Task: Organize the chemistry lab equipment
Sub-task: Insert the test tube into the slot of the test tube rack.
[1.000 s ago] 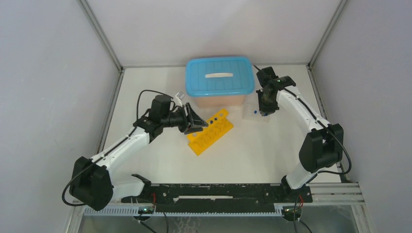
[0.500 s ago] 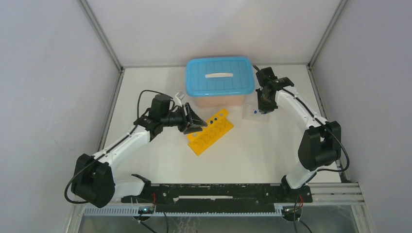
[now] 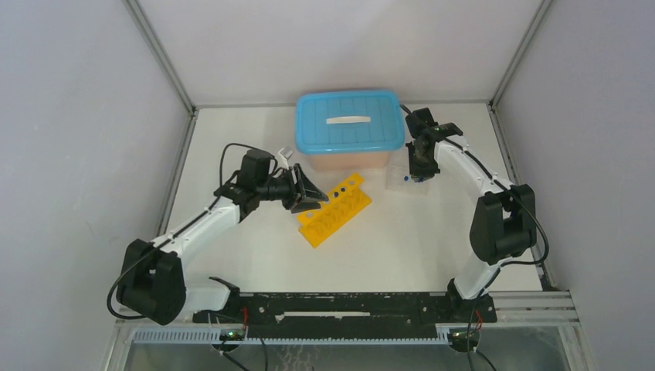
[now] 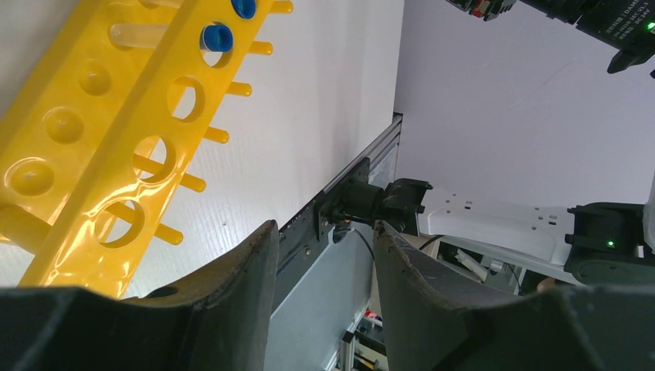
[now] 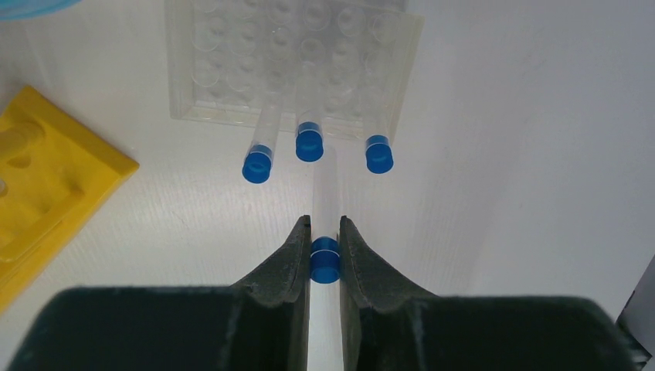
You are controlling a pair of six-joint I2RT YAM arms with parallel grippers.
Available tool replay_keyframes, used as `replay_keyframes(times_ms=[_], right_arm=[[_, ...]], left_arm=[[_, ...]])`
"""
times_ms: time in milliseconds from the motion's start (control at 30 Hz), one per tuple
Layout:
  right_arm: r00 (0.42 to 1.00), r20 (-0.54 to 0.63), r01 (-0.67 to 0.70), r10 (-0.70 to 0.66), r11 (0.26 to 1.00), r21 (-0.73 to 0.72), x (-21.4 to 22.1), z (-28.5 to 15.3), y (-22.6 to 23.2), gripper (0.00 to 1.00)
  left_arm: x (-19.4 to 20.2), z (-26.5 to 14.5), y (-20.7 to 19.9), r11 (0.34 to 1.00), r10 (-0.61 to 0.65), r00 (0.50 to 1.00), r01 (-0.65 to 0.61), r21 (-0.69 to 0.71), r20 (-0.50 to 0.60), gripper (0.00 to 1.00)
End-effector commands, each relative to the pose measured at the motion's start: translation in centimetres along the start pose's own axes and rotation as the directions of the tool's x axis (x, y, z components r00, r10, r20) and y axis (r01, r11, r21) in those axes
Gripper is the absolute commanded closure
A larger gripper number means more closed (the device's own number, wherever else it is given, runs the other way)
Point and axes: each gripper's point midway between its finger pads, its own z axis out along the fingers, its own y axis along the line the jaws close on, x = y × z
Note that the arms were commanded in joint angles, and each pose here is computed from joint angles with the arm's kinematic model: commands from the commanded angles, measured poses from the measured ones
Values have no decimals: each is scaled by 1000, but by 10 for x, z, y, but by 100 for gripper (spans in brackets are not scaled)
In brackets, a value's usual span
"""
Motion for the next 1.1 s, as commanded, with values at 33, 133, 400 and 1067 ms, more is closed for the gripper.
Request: replay_keyframes(times_ms=[33,133,400,1067], right_arm=[[999,41,-25,25,1000,16,-12,3,-5,89],[999,42,-29,28,999,20,-14,5,-7,89],[999,33,-27,26,999,18,-15,10,-7,89],[999,30,-26,26,999,18,-17,18,-8,90]], left_arm=[[-21,-7,-36,992,96,995,-99,83,36,47],[-22,-7,-36,992,95,995,-98,84,33,48],[-25,-5,-35,992,93,995,-95,83,29,48],[-28,-3,-34,993,89,996,-91,81,26,48]])
